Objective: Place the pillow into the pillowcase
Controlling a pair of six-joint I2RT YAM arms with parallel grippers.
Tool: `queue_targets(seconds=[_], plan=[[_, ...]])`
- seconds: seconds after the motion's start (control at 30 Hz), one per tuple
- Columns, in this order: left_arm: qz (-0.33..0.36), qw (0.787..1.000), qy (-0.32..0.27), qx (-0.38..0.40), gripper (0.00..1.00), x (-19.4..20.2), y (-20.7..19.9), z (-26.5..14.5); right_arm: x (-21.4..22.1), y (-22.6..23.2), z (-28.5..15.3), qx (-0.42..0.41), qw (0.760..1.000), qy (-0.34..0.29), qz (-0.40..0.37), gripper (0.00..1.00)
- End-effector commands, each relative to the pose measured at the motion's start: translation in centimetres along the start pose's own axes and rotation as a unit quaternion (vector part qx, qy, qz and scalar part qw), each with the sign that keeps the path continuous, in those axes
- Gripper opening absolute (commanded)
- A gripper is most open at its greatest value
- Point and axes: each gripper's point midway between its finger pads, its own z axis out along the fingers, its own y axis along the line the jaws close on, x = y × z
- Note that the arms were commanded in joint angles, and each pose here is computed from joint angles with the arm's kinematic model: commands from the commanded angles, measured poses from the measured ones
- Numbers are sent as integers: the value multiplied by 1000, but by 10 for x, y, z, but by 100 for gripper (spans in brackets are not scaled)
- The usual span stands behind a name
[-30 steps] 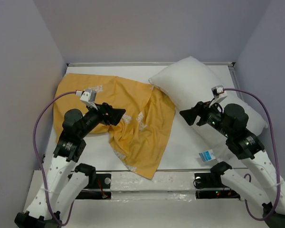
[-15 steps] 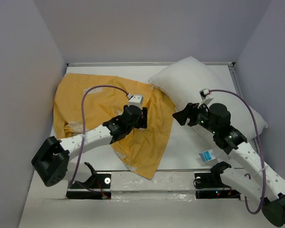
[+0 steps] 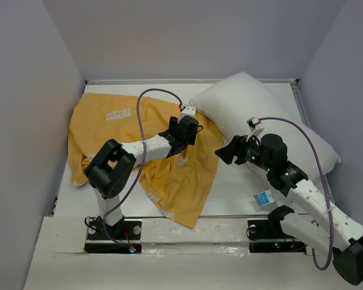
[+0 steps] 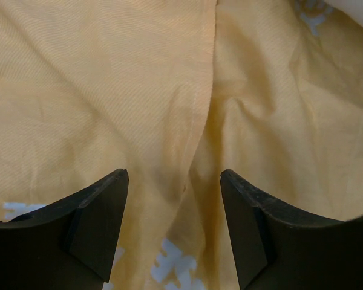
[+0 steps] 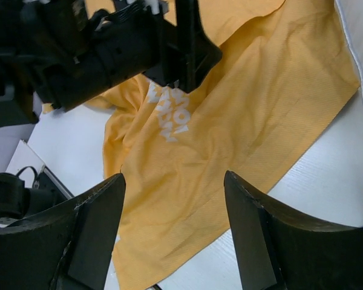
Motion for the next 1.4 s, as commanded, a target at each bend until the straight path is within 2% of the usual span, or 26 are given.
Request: queue_targets(seconds=[0.0, 0.1, 0.2, 0.3, 0.33, 0.47, 0.57, 0.67, 0.73, 0.77, 0.8, 0.83, 0.87, 1.0, 1.03, 1.1, 1.23, 1.33, 1.37], plan=[[26, 999, -24, -22, 72, -26, 5, 17, -8, 18, 2, -40, 999, -15, -12, 72], [45, 998, -24, -48, 70, -28, 10, 26, -10, 25, 2, -62, 998, -18, -22, 71], [56, 996, -40, -57, 69, -37, 11, 32, 2, 35, 5, -91, 995, 9, -27, 70], [70, 995, -30, -66, 60, -33, 15, 43, 8, 33, 9, -89, 996, 17, -24, 70], [71, 995, -27, -69, 47, -32, 19, 47, 11, 31, 11, -86, 996, 20, -21, 71], [51, 995, -37, -83, 13, -39, 37, 44, 16, 26, 17, -79, 996, 23, -20, 71], [40, 992, -56, -104, 0, -49, 55, 35, 22, 17, 27, -63, 997, 34, -20, 70], [14, 994, -70, -85, 0, -61, 58, 21, 26, 3, 44, -30, 998, 44, -13, 70], [-27, 993, -94, -58, 0, -79, 55, 0, 19, 3, 58, -12, 999, 41, -27, 65], [-39, 993, -101, -44, 0, -83, 53, -7, 37, -4, 72, 5, 996, 80, -29, 55], [-45, 994, -95, -18, 0, -76, 50, -10, 40, -6, 81, 17, 994, 94, -44, 27], [-65, 992, -106, -3, 0, -84, 50, -22, 39, -11, 91, 41, 993, 97, -57, 23], [-73, 991, -109, 8, 0, -86, 50, -28, 40, -11, 100, 50, 991, 102, -66, 23], [-98, 988, -105, 59, 0, -76, 51, -48, 54, -12, 149, 79, 985, 125, -87, 58], [-100, 987, -105, 62, 0, -75, 52, -52, 58, -14, 156, 87, 984, 128, -91, 61], [-108, 986, -106, 74, 0, -74, 55, -62, 61, -37, 172, 137, 978, 124, -101, 61], [-134, 977, -122, 113, 0, -80, 53, -83, 64, -67, 185, 200, 964, 120, -126, 54], [-141, 972, -141, 125, 0, -89, 54, -92, 58, -68, 179, 192, 964, 132, -130, 54], [-142, 971, -144, 125, 0, -90, 55, -91, 38, -44, 169, 152, 971, 120, -137, 56]])
